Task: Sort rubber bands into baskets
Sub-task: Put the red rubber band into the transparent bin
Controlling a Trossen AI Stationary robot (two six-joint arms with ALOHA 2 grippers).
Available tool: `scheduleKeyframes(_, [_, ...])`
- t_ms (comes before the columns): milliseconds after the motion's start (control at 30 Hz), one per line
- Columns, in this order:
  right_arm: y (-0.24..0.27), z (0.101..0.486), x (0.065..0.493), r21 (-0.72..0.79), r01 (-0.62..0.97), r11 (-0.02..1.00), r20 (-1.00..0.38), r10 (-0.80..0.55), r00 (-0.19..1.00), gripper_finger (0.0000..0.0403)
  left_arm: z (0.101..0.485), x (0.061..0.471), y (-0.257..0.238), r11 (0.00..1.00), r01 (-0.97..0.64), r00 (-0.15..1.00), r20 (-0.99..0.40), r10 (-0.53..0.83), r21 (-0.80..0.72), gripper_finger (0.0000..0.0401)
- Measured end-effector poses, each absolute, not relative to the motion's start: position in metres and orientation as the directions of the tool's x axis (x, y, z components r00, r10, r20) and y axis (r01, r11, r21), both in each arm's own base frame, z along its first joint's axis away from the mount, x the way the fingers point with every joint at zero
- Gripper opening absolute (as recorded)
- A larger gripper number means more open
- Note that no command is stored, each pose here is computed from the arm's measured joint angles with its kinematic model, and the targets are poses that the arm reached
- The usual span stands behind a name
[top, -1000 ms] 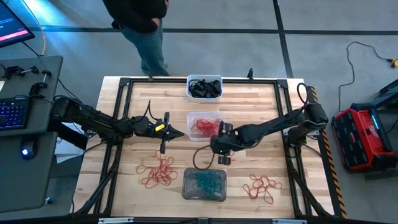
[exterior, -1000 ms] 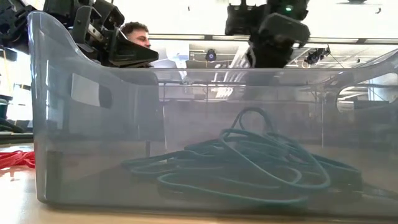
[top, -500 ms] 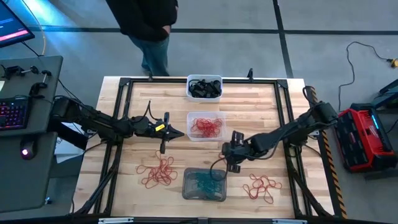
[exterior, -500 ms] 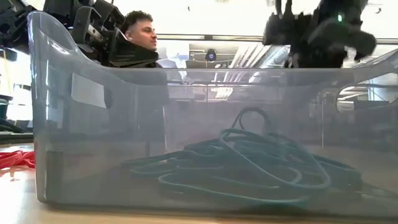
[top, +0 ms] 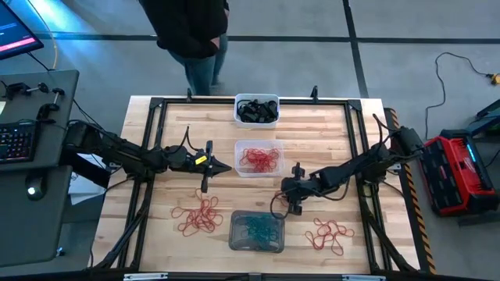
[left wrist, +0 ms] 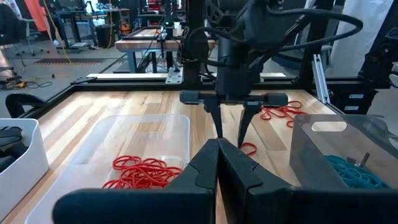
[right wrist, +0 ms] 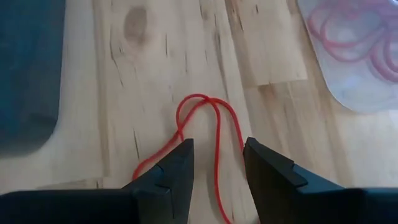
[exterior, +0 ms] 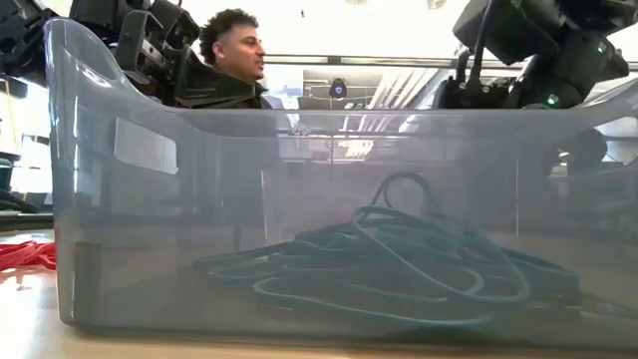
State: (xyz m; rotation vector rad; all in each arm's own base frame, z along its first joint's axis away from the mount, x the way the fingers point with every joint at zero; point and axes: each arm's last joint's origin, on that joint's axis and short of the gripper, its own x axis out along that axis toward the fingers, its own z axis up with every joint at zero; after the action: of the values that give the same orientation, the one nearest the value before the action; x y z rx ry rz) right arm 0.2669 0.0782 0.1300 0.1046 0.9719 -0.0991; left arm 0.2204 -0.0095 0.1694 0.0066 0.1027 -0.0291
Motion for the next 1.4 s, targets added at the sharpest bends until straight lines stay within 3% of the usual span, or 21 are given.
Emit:
scheduleKeyframes(533, [0.073, 0.113, 0.269, 0.019, 0.086, 0.996, -0.864, -0.027, 0.504, 0.0121, 0.169, 0.22, -0.01, 1.0, 0.03, 0.994, -0.103, -0.029, 0.005, 0.0])
scheduleKeyframes(800, [0.076, 0.123, 0.277, 0.014, 0.035, 0.999, -0.883, -0.004, 0.469, 0.0009, 0.169, 0.22, -0.009, 1.0, 0.029, 0.994, -0.103, -0.029, 0.005, 0.0])
scheduleKeyframes(1133, [0.087, 0.176, 0.311, -0.105, -0.054, 0.993, -0.858, -0.063, 0.509, 0.0001, 0.169, 0.22, -0.01, 1.0, 0.03, 0.994, -0.103, -0.029, 0.005, 0.0])
scheduleKeyframes(1400, [0.08, 0.227, 0.339, -0.334, -0.003, 0.943, -0.731, -0.257, 0.633, 0.0, 0.169, 0.22, -0.009, 1.0, 0.029, 0.994, -0.103, -0.029, 0.005, 0.0])
